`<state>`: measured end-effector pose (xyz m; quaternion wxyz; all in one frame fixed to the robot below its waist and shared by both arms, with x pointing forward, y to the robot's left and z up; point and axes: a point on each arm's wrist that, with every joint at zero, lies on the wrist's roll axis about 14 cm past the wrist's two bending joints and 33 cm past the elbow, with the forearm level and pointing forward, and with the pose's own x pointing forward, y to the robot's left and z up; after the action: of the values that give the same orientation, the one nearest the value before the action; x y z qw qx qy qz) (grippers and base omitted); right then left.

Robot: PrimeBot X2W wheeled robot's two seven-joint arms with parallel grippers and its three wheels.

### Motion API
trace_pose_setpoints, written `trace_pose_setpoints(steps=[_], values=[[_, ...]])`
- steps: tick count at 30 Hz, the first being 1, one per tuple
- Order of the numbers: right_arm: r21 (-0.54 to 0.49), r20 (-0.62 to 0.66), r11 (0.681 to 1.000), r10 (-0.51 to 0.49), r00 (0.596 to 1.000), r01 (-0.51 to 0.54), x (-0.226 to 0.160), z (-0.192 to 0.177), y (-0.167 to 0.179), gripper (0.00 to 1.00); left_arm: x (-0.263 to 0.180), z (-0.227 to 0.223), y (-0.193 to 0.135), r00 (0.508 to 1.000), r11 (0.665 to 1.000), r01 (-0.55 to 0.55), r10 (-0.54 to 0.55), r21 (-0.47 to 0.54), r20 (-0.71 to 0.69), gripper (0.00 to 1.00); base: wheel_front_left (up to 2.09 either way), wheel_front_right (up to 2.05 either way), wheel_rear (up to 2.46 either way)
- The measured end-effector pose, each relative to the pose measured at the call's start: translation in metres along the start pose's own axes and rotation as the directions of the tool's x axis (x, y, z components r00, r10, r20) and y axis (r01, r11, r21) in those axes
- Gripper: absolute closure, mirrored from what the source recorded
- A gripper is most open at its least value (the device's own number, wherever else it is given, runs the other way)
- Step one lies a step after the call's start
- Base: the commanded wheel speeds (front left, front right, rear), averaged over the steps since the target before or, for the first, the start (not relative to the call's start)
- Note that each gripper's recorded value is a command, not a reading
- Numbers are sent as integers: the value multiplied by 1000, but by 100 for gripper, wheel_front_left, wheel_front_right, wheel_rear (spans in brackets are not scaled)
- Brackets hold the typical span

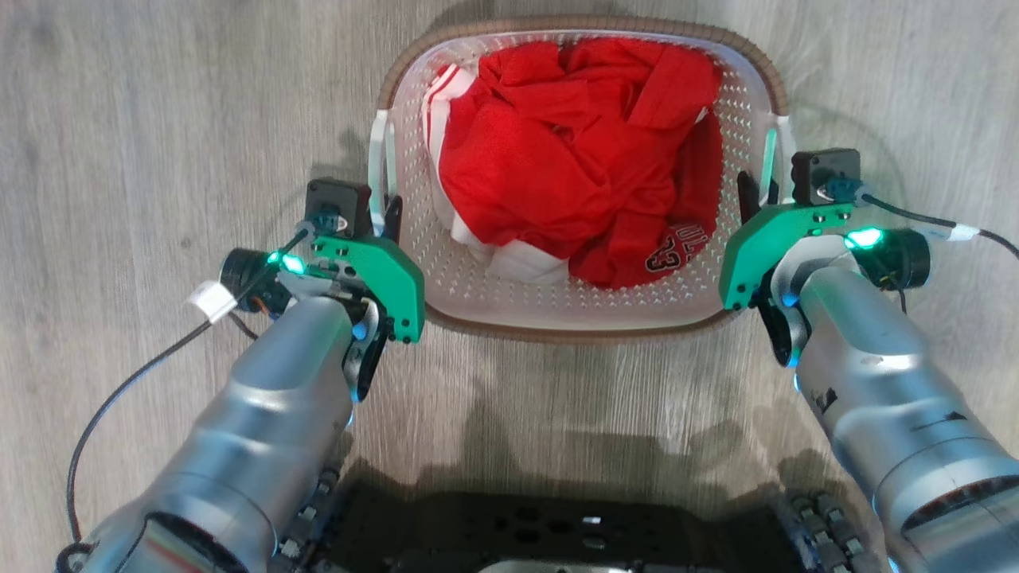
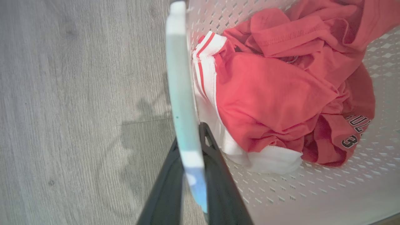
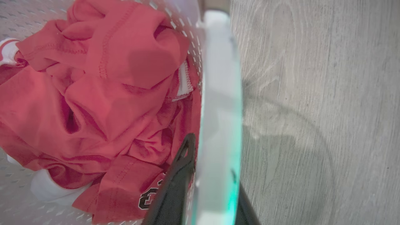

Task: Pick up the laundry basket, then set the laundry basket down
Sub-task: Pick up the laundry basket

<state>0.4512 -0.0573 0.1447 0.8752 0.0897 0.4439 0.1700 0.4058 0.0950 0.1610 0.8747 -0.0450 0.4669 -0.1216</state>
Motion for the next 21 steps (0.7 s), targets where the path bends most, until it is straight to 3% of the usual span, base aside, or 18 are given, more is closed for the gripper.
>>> trace_pose_setpoints(steps=[6, 21], values=[[5, 14, 1000, -2, 1000, 2, -18, 8, 5, 100, -16, 1, -4, 1000, 1000, -6, 6, 0, 6, 100, 0, 0, 0], [-5, -96, 1000, -13, 995, 12, -114, -11, 33, 100, -101, -21, -36, 1000, 998, 27, -28, -50, -10, 100, 0, 0, 0]])
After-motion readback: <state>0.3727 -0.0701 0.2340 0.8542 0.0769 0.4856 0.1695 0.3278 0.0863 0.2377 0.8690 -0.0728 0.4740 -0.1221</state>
